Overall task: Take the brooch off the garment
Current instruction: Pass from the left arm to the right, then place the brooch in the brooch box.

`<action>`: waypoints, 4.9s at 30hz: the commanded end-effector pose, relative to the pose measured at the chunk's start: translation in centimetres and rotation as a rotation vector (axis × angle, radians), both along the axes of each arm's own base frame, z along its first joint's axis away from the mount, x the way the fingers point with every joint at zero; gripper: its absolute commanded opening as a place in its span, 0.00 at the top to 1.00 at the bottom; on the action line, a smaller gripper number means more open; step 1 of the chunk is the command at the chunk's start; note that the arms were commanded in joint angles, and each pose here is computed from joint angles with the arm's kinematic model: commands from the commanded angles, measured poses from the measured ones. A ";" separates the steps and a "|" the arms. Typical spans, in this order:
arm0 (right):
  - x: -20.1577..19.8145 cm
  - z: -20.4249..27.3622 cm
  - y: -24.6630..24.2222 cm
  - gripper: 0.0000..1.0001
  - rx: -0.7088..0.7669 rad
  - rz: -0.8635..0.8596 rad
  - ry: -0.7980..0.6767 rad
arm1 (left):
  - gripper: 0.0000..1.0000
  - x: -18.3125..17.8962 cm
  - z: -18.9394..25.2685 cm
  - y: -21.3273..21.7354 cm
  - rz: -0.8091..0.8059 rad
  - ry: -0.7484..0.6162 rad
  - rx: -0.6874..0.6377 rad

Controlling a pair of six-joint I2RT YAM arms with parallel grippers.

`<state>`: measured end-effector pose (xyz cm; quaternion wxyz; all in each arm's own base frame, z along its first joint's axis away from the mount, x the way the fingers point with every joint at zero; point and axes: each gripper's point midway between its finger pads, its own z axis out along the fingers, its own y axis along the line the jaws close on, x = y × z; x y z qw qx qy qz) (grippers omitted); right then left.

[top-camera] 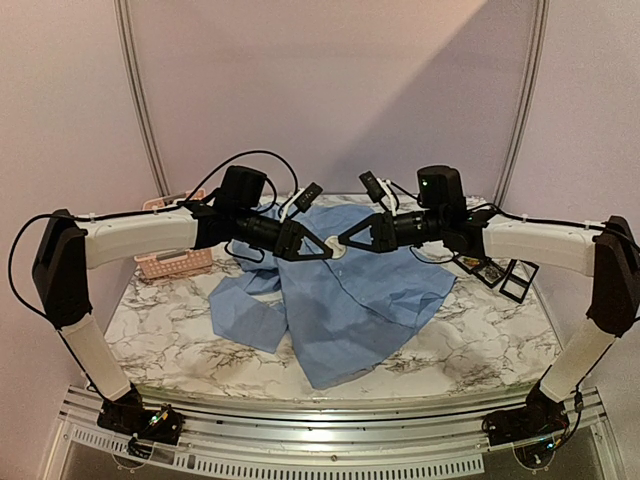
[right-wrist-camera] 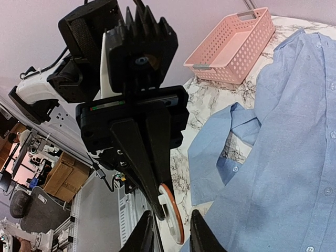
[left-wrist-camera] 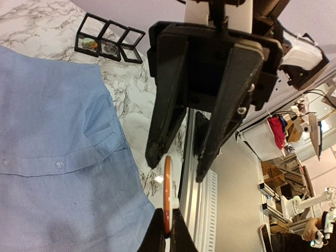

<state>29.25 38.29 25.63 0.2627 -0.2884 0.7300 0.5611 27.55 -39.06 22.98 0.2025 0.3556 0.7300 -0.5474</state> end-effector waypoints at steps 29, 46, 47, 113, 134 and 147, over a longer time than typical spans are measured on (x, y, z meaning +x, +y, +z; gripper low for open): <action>-0.8 0.2 1.0 0.99 0.037 0.100 0.031 | 1.00 -0.7 0.6 0.1 -0.010 -0.025 0.001; 6.2 -1.5 -4.9 1.00 -0.290 -0.427 -0.108 | 0.30 4.7 0.6 4.5 0.342 -0.225 0.203; 6.9 -1.6 -6.1 1.00 -0.335 -0.482 -0.123 | 0.27 5.9 1.1 5.9 0.423 -0.250 0.225; 6.6 -19.1 -46.2 1.00 -1.866 -1.378 0.283 | 0.00 11.4 4.9 29.9 1.226 -0.299 0.302; 7.8 -20.3 -44.8 0.79 -1.755 -1.336 0.306 | 0.01 11.6 4.3 29.5 1.209 -0.277 0.296; 8.7 -18.4 -43.5 0.35 -1.598 -1.343 0.286 | 0.00 11.5 4.4 30.1 1.232 -0.287 0.307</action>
